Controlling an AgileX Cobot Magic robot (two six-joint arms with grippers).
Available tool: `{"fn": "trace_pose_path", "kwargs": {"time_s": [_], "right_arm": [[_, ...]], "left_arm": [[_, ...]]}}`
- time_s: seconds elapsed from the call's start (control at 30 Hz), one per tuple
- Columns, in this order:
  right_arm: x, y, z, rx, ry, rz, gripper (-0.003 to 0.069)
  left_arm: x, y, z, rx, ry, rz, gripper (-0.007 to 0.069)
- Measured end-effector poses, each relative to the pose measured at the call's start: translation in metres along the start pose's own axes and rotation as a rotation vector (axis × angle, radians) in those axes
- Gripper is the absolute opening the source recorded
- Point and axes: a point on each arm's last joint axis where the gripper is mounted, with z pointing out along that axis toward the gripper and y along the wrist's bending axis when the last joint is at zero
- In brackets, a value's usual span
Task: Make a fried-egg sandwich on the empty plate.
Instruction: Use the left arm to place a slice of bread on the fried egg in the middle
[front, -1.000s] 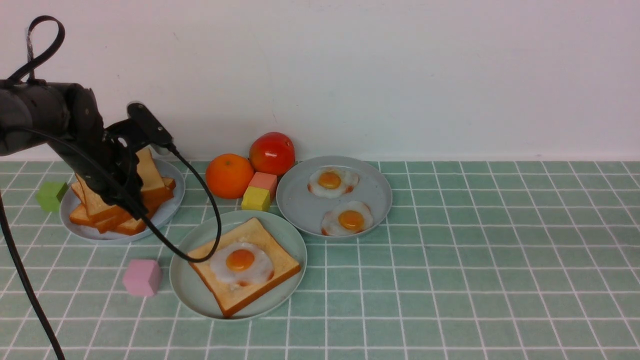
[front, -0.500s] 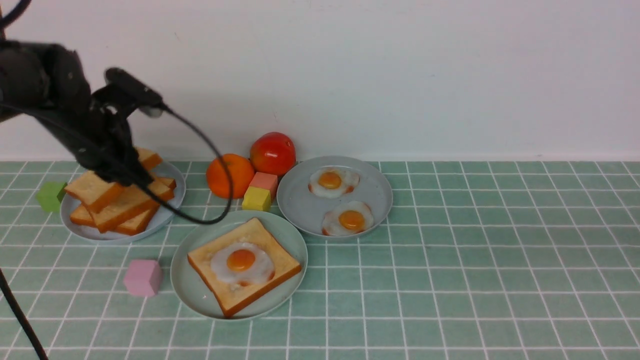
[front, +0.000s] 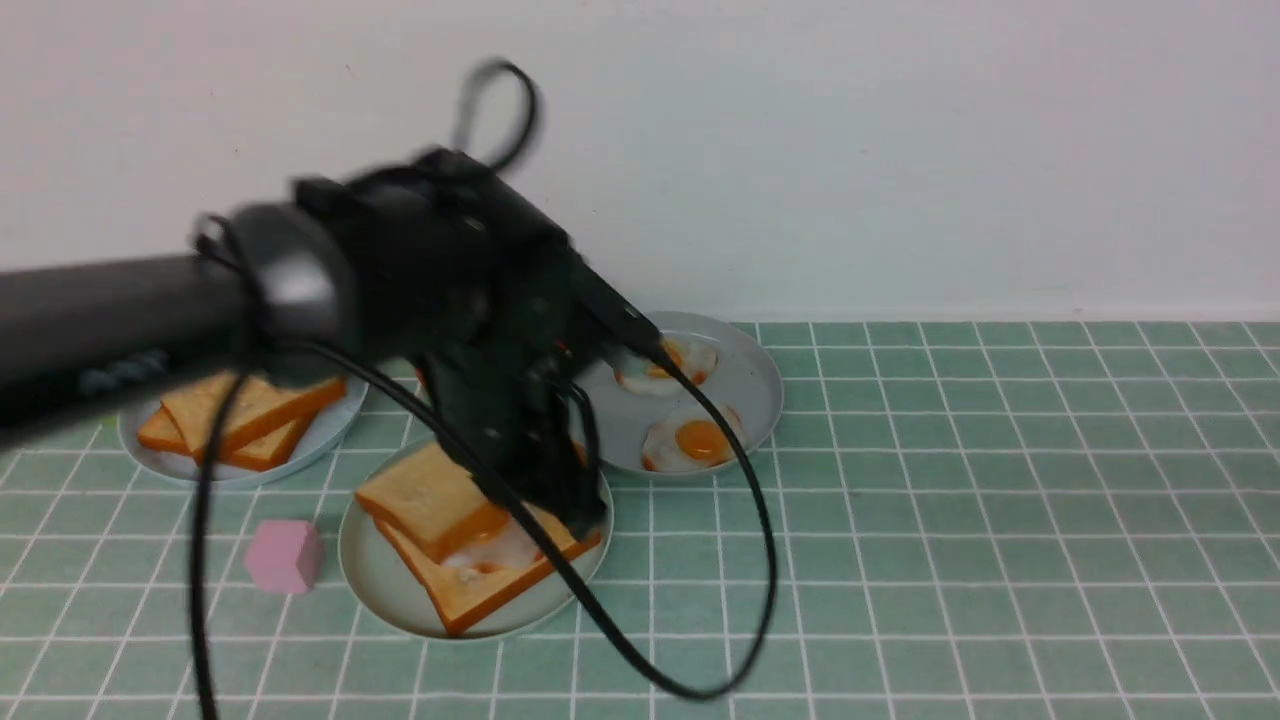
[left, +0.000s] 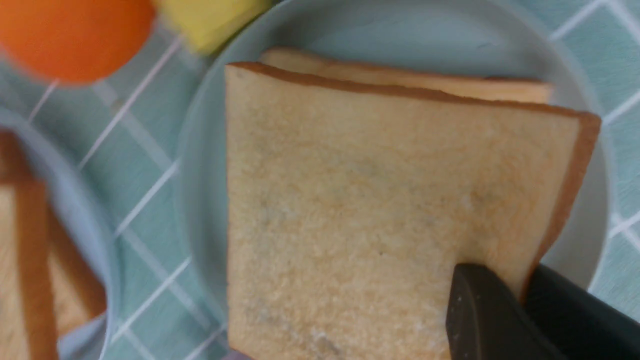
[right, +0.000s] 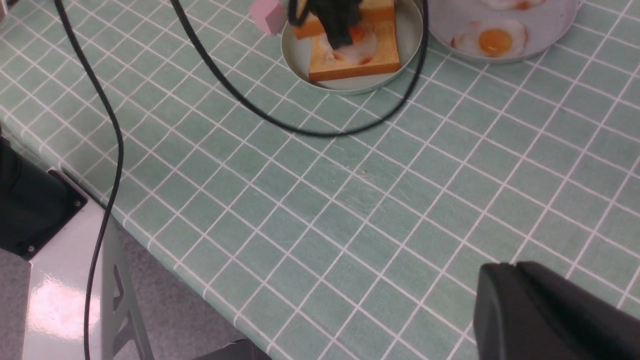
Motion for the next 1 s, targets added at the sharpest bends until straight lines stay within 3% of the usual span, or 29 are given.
{"fn": "trace_pose_path", "kwargs": {"time_s": [0.6, 0.7, 0.87, 1.0], "right_arm": [[0.002, 0.001, 0.000, -0.013, 0.017, 0.005, 0.0057], [0.002, 0.001, 0.000, -0.013, 0.018, 0.005, 0.0059], [0.002, 0.001, 0.000, -0.013, 0.018, 0.005, 0.0064], [0.002, 0.001, 0.000, -0.013, 0.018, 0.005, 0.0067]], "left_arm": [[-0.001, -0.012, 0.026, -0.005, 0.056, 0.024, 0.0066], [-0.001, -0.012, 0.026, -0.002, 0.060, 0.022, 0.0102], [0.002, -0.013, 0.026, 0.004, 0.098, 0.015, 0.0262], [0.003, -0.013, 0.025, 0.005, 0.108, 0.012, 0.0342]]}}
